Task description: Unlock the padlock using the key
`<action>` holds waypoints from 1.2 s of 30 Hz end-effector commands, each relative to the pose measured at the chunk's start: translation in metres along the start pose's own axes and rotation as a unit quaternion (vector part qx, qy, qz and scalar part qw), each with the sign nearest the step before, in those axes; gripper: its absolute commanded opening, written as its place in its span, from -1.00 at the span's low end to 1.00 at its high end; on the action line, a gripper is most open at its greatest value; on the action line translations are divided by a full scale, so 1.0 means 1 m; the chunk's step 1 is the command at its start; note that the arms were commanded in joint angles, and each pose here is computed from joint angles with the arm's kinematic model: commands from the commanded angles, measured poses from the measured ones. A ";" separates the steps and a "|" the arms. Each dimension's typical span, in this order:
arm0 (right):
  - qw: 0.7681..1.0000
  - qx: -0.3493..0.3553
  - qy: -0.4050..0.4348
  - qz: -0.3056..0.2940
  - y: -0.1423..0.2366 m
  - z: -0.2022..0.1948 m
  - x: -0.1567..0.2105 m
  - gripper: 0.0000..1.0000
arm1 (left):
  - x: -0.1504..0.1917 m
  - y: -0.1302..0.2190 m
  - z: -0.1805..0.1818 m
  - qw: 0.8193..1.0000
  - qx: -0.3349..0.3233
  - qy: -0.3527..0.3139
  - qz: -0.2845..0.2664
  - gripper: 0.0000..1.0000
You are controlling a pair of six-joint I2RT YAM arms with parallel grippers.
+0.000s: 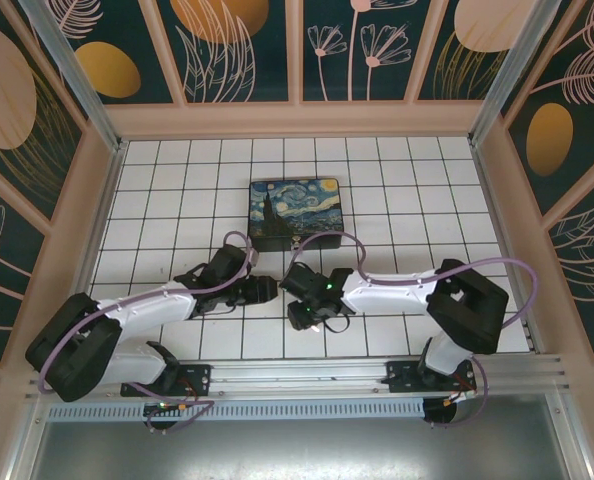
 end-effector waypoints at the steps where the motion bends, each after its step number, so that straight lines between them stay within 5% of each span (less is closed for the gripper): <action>1: 0.999 0.049 0.020 -0.008 -0.001 -0.009 -0.004 -0.35 | 0.002 0.004 0.009 1.000 -0.012 0.002 -0.005 0.14; 12: 0.997 0.065 0.031 -0.001 -0.004 -0.018 0.001 -0.45 | -0.004 0.012 0.011 1.000 -0.012 0.008 -0.016 0.13; 21: 0.997 0.069 0.037 0.010 -0.016 -0.029 0.009 -0.75 | -0.020 0.025 -0.002 0.999 0.001 0.007 -0.037 0.12; 28: 0.998 -0.047 0.009 -0.048 0.019 -0.023 -0.020 -0.87 | -0.009 0.016 -0.026 0.992 0.117 0.042 -0.024 0.09; 36: 0.984 -0.157 -0.026 -0.080 0.055 -0.027 -0.036 -0.90 | -0.014 0.009 -0.049 0.984 0.170 0.040 -0.026 0.08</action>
Point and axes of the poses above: each hand's point on the last joint's axis, 136 mm out from that joint toward the fingers, its own y axis back along the fingers, its own z axis along the line the jaws close on, x = y × z, the point moved 3 cm from there along y, back along the fingers, and after that the axes turned 14 degrees about -y, right-handed, at the moved point
